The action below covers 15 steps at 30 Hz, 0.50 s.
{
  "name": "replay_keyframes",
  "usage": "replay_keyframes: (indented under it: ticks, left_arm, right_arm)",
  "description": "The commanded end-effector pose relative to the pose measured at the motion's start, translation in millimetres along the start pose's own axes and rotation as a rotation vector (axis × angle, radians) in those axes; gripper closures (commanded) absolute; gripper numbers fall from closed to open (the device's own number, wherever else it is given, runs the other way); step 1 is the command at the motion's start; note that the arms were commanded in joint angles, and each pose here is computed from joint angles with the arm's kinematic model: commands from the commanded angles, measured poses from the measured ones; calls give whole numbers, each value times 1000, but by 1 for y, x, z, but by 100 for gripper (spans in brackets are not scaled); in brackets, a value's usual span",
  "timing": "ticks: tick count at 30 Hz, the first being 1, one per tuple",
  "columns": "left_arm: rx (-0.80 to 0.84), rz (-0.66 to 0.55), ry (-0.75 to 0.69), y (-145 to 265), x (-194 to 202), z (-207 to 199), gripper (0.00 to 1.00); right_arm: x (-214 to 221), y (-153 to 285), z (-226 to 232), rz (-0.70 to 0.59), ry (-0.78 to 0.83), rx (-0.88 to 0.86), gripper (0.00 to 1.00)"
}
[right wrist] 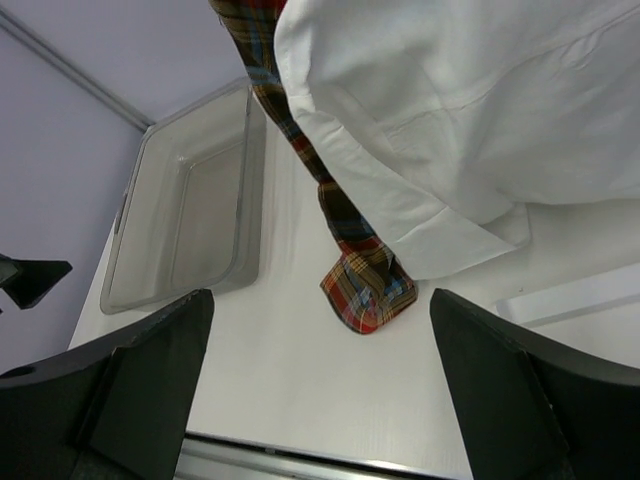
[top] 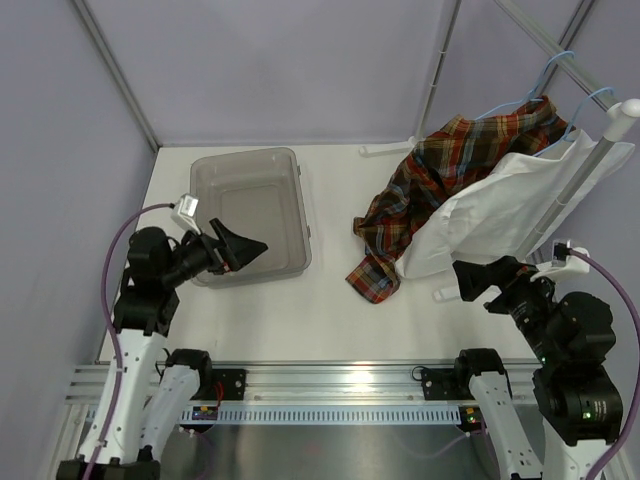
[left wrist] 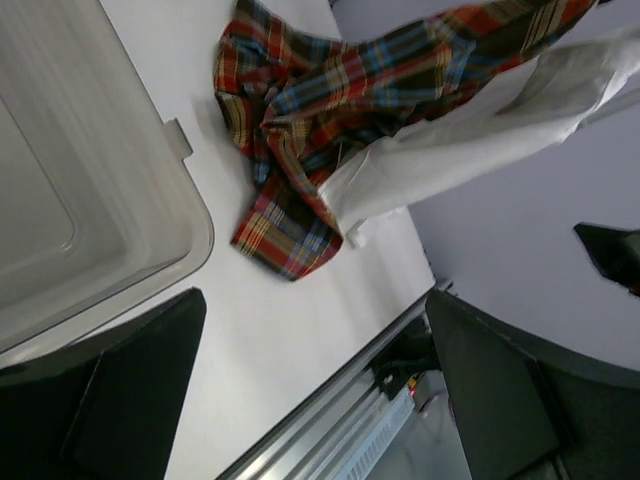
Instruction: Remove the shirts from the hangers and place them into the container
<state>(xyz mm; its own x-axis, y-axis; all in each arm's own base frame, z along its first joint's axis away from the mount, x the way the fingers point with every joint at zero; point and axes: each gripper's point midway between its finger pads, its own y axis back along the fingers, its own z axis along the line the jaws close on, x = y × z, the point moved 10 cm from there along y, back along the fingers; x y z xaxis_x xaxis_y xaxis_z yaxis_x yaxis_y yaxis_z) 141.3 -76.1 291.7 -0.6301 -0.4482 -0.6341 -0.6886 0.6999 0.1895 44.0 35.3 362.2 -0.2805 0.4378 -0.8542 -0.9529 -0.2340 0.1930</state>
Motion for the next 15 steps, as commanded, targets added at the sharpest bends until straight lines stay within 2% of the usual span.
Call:
replay_keyframes:
  ticks: [1,3,7,12,13,15]
  left_arm:
    - [15,-24,-199,-14,-32,-37,1]
    - [-24,19,-263,-29,-42,-43,1]
    - [59,70,-375,-87,-69,-76,1]
    - [207,21,-497,-127,-90,-111,3]
    - [263,-22,-542,-132,-98,-121,4]
    - [333,-44,-575,-146,-97,-125,6]
  right_arm:
    - [-8,18,0,-119,0,60,1]
    - [-11,23,0,-172,-19,82,1]
    - [-19,32,3,-228,-31,100,1]
    - [-23,40,4,-247,-32,117,0]
    - [-22,42,5,-244,-33,108,1]
    - [-21,45,6,-254,-30,98,1]
